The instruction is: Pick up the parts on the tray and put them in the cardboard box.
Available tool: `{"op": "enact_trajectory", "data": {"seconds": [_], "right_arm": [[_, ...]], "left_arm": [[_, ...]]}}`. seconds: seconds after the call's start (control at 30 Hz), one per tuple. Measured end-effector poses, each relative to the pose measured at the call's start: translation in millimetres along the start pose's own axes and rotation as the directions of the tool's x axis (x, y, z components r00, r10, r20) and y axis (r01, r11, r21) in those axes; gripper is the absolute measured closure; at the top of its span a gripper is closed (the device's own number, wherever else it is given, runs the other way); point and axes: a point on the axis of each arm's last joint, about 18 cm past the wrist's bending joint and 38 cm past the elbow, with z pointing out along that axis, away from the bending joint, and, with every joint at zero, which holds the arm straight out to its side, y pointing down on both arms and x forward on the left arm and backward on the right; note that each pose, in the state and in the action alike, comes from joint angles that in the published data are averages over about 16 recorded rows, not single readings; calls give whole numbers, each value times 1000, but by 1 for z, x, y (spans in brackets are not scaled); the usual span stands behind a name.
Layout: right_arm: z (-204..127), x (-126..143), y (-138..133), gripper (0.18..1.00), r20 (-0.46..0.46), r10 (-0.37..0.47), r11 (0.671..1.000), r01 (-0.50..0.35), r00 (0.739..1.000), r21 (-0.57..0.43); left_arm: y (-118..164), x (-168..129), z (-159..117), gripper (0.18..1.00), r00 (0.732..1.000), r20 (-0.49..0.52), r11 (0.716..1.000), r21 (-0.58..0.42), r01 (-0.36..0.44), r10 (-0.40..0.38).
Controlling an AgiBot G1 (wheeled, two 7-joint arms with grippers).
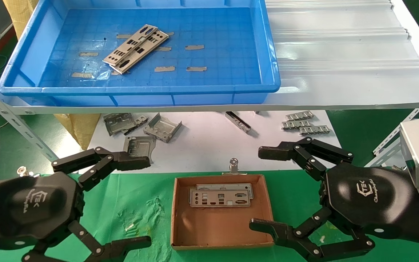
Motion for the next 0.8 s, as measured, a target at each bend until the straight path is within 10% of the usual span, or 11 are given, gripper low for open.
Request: {"op": "enact_trajectory", "data": {"seconds": [0.8], "right_arm": [[0, 0, 0, 178, 0, 0, 1000, 0, 1000, 0]], "left_arm": [[1, -1, 0, 184, 1000, 1, 1000, 0, 1, -1]]}}
